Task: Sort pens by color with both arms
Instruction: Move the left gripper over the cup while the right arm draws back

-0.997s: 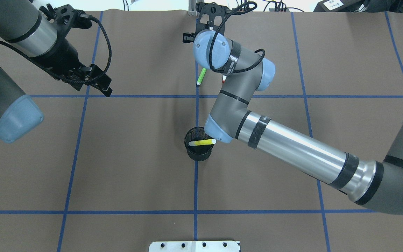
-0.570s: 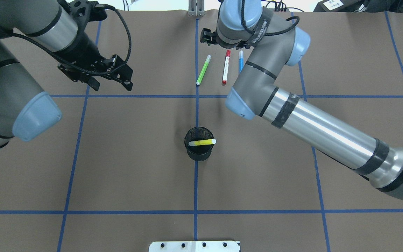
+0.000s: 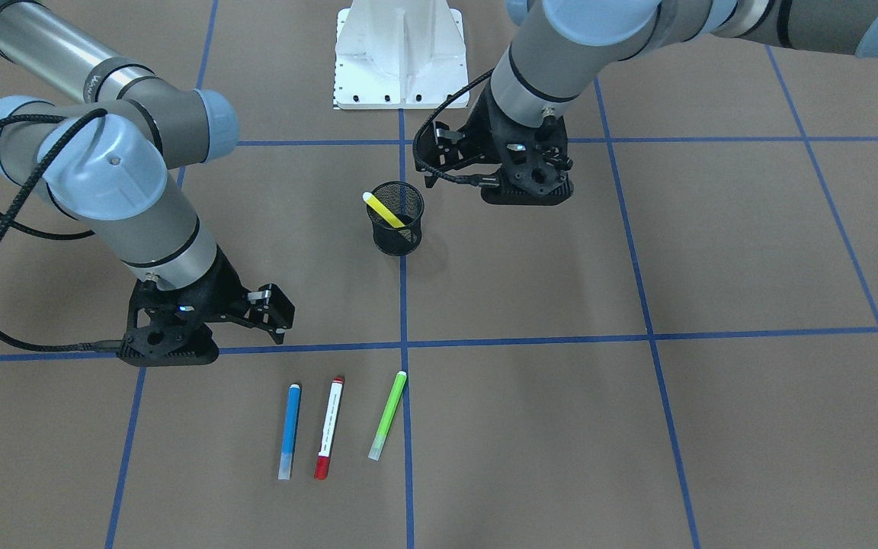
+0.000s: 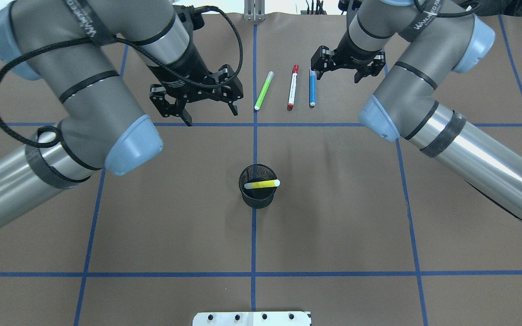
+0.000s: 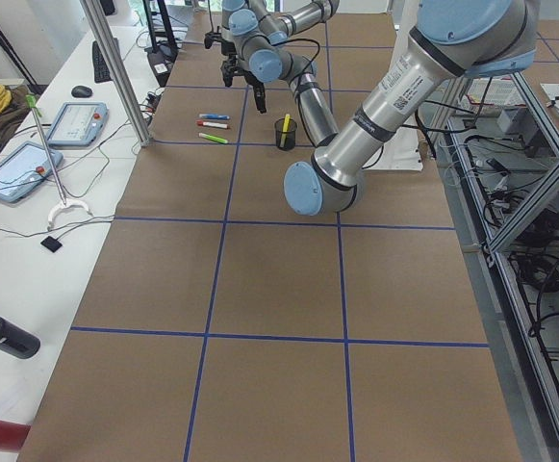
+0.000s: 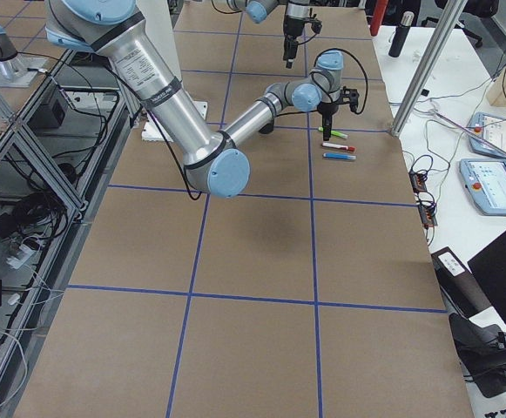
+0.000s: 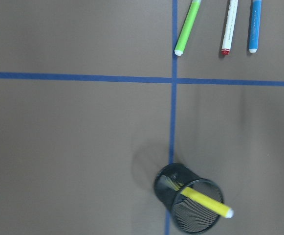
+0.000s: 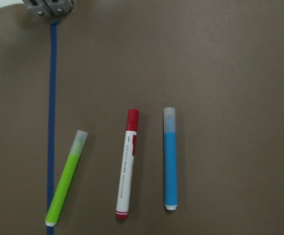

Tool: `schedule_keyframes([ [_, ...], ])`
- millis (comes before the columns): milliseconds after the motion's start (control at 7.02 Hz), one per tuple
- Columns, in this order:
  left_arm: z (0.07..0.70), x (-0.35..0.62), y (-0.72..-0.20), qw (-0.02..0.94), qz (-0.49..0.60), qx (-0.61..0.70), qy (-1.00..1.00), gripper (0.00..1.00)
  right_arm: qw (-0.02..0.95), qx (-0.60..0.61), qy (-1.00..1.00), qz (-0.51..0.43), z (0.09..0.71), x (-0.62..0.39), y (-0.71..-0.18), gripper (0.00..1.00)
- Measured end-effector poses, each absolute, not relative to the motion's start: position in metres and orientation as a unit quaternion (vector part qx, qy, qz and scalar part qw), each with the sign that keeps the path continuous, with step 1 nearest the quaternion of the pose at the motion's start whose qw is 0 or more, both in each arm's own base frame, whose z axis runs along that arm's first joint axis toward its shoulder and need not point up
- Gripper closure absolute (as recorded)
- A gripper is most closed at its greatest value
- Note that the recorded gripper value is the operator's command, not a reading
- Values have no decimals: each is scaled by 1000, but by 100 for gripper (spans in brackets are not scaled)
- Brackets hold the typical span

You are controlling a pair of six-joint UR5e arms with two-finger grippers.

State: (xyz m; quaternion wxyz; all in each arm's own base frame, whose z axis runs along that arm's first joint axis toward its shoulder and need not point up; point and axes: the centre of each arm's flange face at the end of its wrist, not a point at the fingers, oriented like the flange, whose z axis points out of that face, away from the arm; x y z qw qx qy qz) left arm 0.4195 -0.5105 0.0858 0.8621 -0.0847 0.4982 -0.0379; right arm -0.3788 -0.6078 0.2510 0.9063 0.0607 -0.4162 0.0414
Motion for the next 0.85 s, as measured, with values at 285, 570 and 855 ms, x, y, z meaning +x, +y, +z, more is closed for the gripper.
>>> schedule_keyframes([
  [285, 63, 472, -514, 867, -66, -126, 477, 1, 910, 43, -412, 4, 251, -343, -580, 1],
  [570, 60, 527, -506, 879, -86, -148, 445, 3, 909, 39, -415, -23, 257, -320, -557, 1],
  [855, 54, 577, -507, 892, -101, -171, 407, 6, 907, 42, -417, -28, 257, -311, -548, 1],
])
